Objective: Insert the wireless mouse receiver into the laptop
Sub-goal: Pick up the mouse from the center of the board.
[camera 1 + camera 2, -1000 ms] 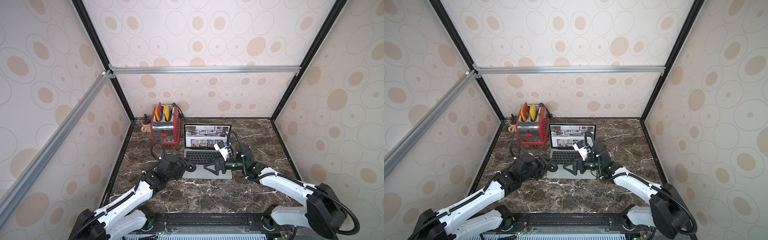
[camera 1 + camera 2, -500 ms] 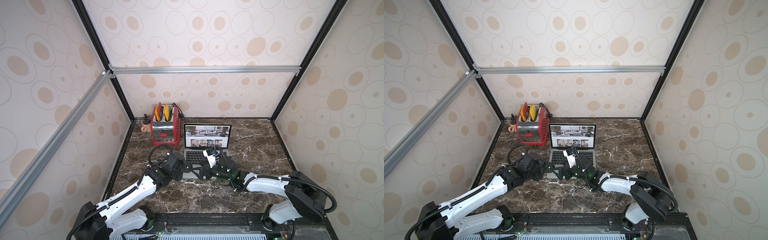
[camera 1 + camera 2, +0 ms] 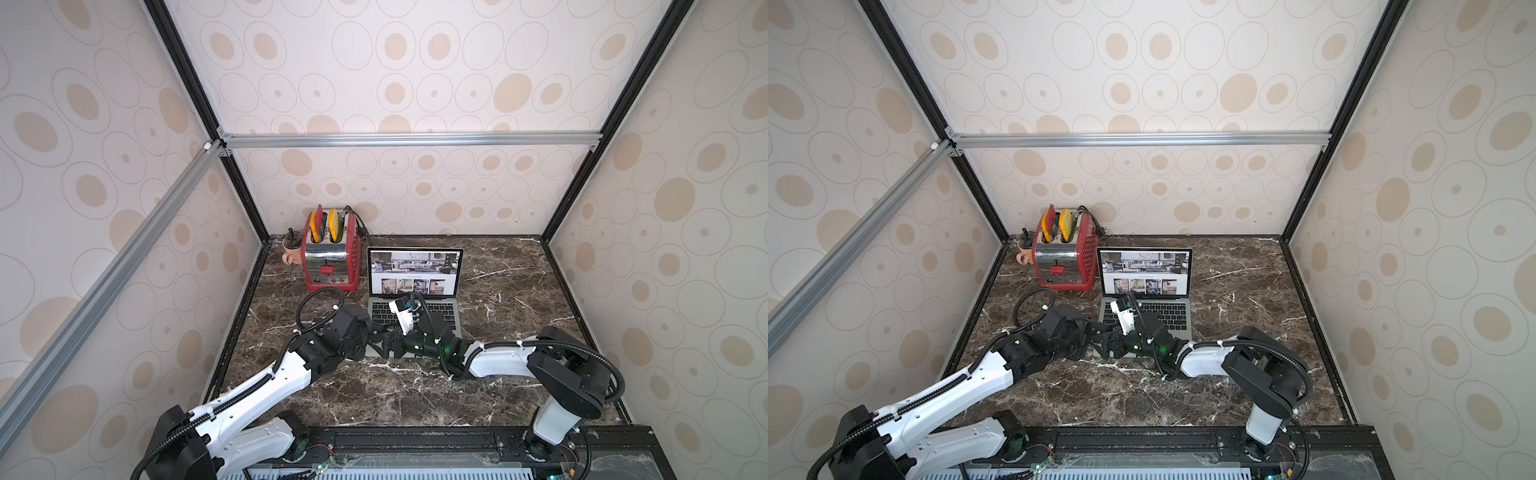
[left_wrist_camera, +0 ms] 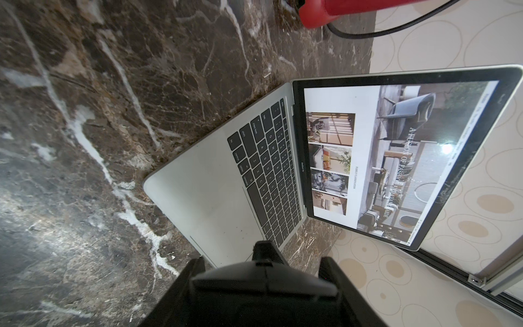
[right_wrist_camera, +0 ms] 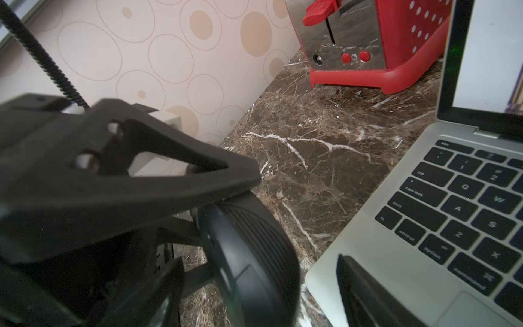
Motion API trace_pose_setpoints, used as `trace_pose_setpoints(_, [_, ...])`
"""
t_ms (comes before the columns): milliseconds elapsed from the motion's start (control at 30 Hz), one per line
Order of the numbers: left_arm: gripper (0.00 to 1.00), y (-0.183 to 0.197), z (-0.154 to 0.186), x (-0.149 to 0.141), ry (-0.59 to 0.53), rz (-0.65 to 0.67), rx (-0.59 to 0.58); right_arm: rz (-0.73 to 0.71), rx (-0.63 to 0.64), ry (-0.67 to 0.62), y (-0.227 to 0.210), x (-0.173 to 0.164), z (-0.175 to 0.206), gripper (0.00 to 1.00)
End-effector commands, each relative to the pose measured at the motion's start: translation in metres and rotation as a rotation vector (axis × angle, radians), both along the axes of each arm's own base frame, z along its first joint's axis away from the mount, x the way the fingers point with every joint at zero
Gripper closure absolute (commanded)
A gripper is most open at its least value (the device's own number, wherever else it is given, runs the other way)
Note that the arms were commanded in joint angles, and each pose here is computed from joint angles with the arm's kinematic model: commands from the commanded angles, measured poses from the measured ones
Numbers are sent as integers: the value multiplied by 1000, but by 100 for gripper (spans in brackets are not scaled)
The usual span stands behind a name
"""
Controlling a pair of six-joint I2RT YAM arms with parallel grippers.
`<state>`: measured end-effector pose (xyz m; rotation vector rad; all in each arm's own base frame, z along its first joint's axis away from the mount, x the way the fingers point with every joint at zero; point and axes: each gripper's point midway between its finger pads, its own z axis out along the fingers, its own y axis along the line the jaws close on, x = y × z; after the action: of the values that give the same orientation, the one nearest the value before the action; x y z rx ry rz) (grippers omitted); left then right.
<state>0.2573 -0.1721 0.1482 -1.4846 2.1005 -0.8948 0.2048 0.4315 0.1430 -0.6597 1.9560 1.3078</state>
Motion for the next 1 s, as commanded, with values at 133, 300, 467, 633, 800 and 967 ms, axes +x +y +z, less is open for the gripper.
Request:
trace_pose_setpoints(133, [100,-1,13,2,-33,26,-38,2,50,-7,6,0,10,14])
trace_pose_setpoints(300, [100,-1,12,2,-38,29,-47,18,47,0,11,0,8,17])
trace_pose_setpoints(467, [100,2,18,2,-60,33,-43,20,66,-9,12,1,9,28])
trace_pose_setpoints(633, [100,3,19,1,-68,25,-38,22,70,-13,12,1,10,32])
trace_pose_setpoints(800, [100,7,17,-1,-72,33,-36,25,73,-15,11,0,12,36])
trace_pose_setpoints(967, [100,11,18,-3,-73,37,-31,32,80,-16,11,0,13,40])
